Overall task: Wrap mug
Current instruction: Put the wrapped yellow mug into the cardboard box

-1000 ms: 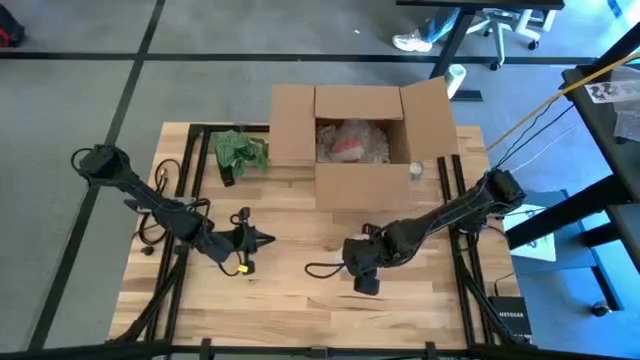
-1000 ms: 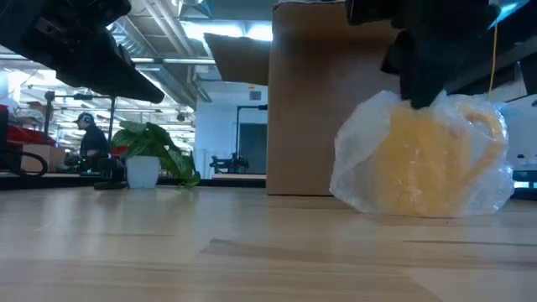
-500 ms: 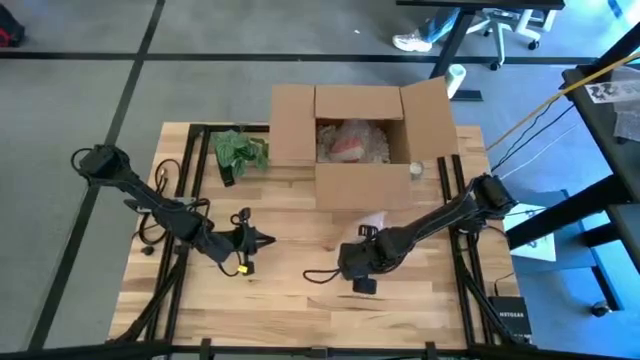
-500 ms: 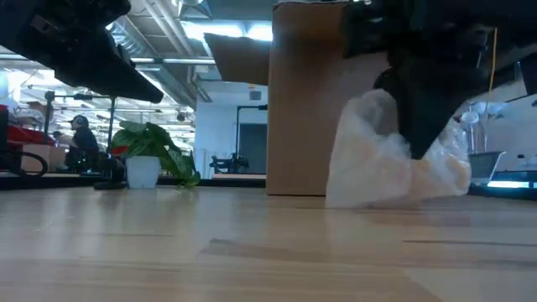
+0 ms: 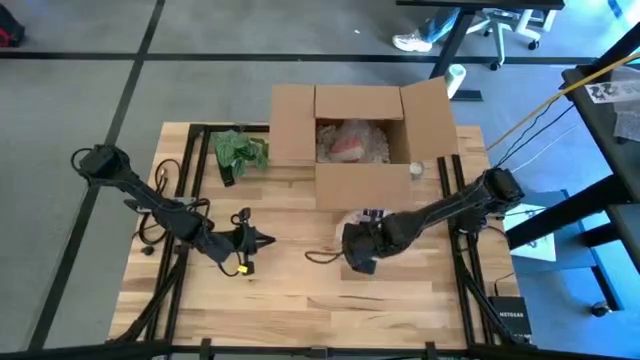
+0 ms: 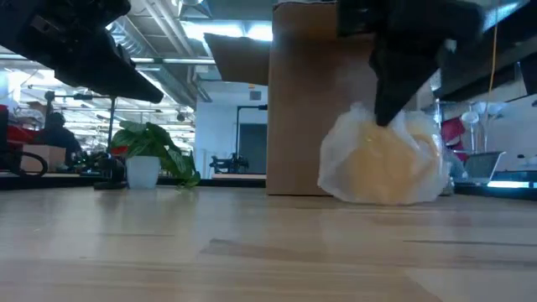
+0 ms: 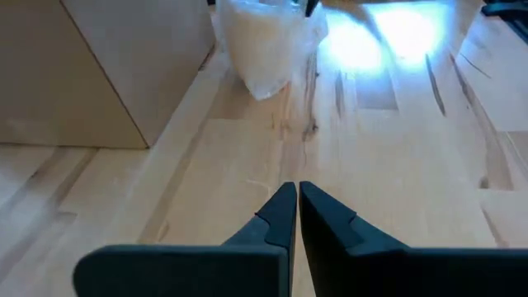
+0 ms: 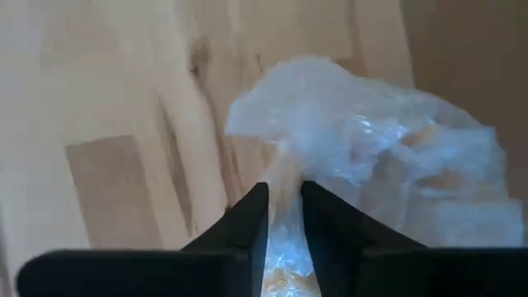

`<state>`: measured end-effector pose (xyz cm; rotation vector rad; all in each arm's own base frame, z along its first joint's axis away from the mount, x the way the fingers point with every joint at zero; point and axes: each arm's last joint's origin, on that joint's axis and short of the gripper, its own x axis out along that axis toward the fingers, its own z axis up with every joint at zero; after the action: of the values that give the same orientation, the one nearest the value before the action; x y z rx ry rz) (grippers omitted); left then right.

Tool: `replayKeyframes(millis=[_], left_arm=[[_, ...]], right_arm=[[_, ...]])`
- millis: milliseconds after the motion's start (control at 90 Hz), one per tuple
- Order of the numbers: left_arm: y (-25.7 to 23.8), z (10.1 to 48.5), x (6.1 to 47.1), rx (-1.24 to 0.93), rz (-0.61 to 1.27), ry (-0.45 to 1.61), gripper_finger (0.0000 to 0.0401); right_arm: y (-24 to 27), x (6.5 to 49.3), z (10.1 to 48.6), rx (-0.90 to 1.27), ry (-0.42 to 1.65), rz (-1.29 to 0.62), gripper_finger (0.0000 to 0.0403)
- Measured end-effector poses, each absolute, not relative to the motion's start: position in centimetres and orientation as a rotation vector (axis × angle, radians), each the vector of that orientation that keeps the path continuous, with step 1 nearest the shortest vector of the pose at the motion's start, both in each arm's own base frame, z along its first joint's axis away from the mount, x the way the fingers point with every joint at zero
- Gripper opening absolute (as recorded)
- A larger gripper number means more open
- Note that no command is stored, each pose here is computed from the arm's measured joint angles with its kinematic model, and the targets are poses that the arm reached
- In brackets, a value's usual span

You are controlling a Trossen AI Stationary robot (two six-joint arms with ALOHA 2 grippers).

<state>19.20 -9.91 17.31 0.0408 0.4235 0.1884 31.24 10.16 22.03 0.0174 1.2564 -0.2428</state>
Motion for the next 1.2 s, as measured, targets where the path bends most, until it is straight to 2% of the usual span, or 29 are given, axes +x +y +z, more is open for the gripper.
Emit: replayKeyframes(millis=[122,300,444,589,733,856,900,1200], left_arm=[[-9.9,17.3,19.2,0.041,0.187,0.424,0.0],[-9.9,17.3,19.2,0.042,0.187,0.424,0.0],[-9.9,17.3,19.2,0.042,0.187,0.425,0.0],[-10.0,17.3,19.2,0.04,0.176,0.429,0.0],[-10.0,17.3,19.2,0.038,0.166,0.432,0.0],[-10.0,17.3,19.2,0.044,0.165,0.432,0.0],[-10.0,17.3,19.2,0.044,0.165,0.433,0.0],[-10.0,17.3,19.2,0.039,0.166,0.432,0.0]], right_arm=[[9.3,31.6,22.0,0.062,1.278,-0.212,0.01],[7.6,31.6,21.9,0.065,1.317,-0.272,0.0133],[6.2,31.6,21.7,0.075,1.338,-0.3,0.0139],[5.0,31.4,19.7,0.14,1.328,-0.286,0.0138],[4.7,31.1,18.0,0.165,1.311,-0.283,0.011],[5.2,30.6,18.7,0.154,1.288,-0.271,0.0034],[5.4,30.4,19.1,0.156,1.278,-0.258,0.0019],[9.5,28.9,23.3,0.235,1.058,-0.128,0.0015]])
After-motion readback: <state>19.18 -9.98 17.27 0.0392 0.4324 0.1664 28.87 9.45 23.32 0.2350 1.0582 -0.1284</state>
